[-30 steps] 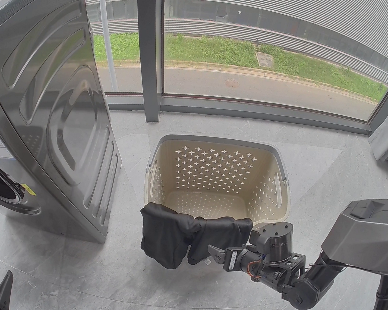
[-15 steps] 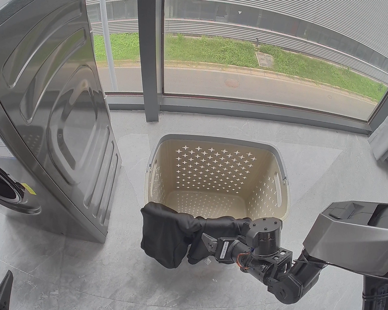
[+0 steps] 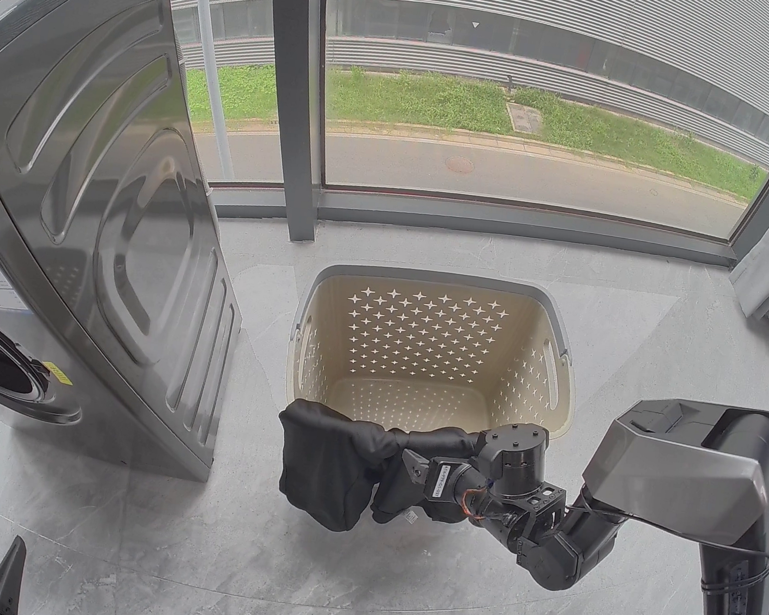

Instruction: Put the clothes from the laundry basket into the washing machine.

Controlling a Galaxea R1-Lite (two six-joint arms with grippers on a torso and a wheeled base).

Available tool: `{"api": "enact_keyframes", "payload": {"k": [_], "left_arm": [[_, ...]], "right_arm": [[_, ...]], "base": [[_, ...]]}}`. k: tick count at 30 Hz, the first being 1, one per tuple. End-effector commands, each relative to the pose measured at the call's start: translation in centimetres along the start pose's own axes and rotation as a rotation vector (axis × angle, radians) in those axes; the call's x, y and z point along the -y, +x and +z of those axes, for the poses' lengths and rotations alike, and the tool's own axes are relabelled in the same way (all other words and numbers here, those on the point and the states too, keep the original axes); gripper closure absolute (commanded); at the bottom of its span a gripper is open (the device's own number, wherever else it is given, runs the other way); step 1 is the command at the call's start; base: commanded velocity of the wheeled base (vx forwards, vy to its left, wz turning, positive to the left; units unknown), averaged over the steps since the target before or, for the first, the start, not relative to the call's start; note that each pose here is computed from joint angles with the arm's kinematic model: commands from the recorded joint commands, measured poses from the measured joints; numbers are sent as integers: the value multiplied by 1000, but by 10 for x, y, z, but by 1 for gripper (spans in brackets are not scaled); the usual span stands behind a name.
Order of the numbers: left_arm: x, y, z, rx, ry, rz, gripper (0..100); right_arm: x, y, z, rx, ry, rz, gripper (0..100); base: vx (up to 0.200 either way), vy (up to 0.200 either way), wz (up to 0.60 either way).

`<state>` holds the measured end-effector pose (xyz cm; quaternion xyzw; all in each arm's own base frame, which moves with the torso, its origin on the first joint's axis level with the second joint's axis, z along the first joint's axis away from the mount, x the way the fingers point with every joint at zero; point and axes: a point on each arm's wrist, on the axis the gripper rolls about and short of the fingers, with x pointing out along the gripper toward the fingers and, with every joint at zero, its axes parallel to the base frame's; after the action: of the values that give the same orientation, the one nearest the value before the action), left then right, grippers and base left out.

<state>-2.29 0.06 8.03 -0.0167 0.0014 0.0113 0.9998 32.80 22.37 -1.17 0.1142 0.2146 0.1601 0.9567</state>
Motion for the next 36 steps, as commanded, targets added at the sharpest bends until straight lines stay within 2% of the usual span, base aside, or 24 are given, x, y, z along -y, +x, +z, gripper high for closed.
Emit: {"api": "enact_keyframes", "payload": {"k": [1, 2, 3, 12, 19, 22, 24, 29, 32, 36], "left_arm": [[0, 0, -4, -4, 0, 1, 0], [0, 0, -4, -4, 0, 1, 0], [0, 0, -4, -4, 0, 1, 0], [0, 0, -4, -4, -2, 1, 0], [0, 0, -4, -4, -2, 1, 0], [0, 0, -4, -4, -2, 1, 0], [0, 0, -4, -4, -2, 1, 0], [0, 0, -4, -4, -2, 1, 0], [0, 0, -4, -4, -2, 1, 0], [0, 0, -4, -4, -2, 1, 0]], "right_arm": [[3, 4, 2, 13, 6, -12, 0], [4, 4, 2, 11, 6, -12, 0], [3, 4, 2, 13, 6, -13, 100], [0, 2, 0, 7, 22, -5, 100], [-7, -19, 5, 20, 15, 21, 100], [-14, -56, 22, 59, 6, 58, 100], [-15, -66, 26, 68, 3, 62, 100], [-20, -123, 62, 165, -10, 115, 100], [-26, -149, 78, 228, -37, 167, 100], [-36, -186, 86, 279, -74, 243, 100]], "base": [[0, 0, 0], [0, 0, 0], [0, 0, 0], [0, 0, 0], [0, 0, 0], [0, 0, 0], [0, 0, 0], [0, 0, 0], [0, 0, 0], [0, 0, 0]]}}
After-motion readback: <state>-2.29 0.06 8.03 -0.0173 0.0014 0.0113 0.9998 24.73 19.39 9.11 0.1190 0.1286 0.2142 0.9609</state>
